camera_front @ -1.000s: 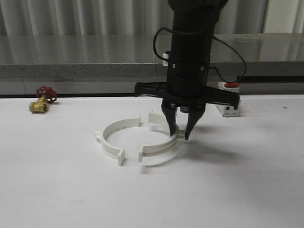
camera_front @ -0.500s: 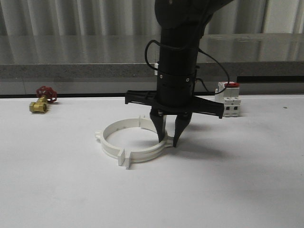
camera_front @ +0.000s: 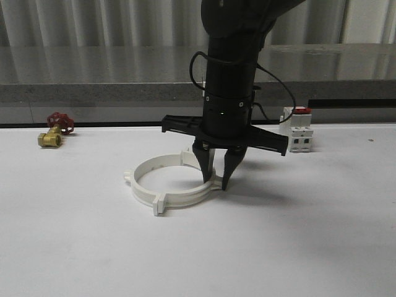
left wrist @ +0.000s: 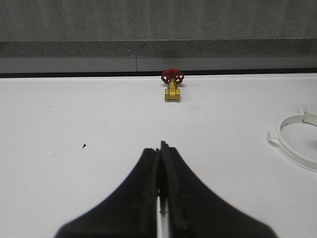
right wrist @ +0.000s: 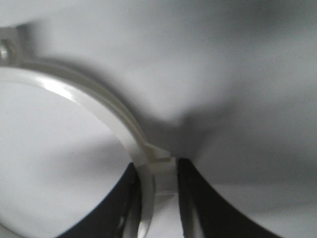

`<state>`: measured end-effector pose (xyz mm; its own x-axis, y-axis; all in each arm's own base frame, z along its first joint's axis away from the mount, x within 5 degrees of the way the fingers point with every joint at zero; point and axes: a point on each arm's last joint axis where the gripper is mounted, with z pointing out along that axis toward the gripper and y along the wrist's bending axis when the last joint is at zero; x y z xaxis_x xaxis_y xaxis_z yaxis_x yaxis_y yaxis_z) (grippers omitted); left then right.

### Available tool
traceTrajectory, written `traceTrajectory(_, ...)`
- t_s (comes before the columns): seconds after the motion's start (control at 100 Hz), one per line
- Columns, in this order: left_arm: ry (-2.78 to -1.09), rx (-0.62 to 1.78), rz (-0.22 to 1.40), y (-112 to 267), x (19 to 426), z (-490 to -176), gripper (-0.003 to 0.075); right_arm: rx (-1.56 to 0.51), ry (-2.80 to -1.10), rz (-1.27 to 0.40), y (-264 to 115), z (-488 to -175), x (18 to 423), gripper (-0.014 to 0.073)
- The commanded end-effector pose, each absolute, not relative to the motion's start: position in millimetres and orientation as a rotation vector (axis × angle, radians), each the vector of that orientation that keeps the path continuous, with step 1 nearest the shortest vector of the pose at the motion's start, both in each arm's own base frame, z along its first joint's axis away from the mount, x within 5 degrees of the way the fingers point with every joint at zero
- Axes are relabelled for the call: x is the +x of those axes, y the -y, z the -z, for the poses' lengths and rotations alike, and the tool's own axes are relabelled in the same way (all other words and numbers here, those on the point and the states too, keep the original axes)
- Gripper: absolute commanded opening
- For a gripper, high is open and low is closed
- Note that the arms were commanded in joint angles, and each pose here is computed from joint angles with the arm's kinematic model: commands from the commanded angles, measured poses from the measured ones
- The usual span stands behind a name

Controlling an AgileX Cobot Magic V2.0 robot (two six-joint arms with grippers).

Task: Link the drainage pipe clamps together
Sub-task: 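Press the held half onto the first half to close the ring, then open the right gripper and lift it away from the ring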

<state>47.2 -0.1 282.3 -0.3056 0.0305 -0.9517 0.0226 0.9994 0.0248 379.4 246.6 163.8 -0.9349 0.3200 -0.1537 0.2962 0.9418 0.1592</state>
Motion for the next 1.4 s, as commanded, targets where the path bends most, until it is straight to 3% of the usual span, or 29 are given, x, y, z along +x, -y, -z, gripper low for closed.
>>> traceTrajectory(0.0,-1.796,0.024,0.007,0,49,-296,-0.0021,0.455,-2.839,-0.283,-248,-188,384,0.0115)
traceTrajectory(0.19,-1.796,0.024,0.007,0,49,-296,-0.0021,0.453,-2.828,-0.295,-248,-192,384,0.0373)
traceTrajectory(0.39,-1.796,0.024,0.007,0,49,-296,-0.0021,0.398,-2.793,-0.329,-246,-214,380,0.0384)
traceTrajectory(0.6,-1.796,0.024,0.007,0,49,-296,-0.0021,-0.035,-2.780,-0.319,-238,-248,369,0.0380)
traceTrajectory(0.7,-1.796,0.024,0.007,0,49,-296,-0.0021,-0.311,-2.764,-0.307,-231,-263,363,0.0303)
traceTrajectory(0.77,-1.796,0.024,0.007,0,49,-296,-0.0021,-0.431,-2.752,-0.311,-223,-273,358,0.0192)
traceTrajectory(0.94,-1.796,0.024,0.007,0,49,-296,-0.0021,-0.548,-2.710,-0.302,-190,-295,346,-0.0070)
traceTrajectory(1.39,-1.796,0.024,0.007,0,49,-296,-0.0021,-0.132,-2.607,-0.120,-46,-329,279,-0.0066)
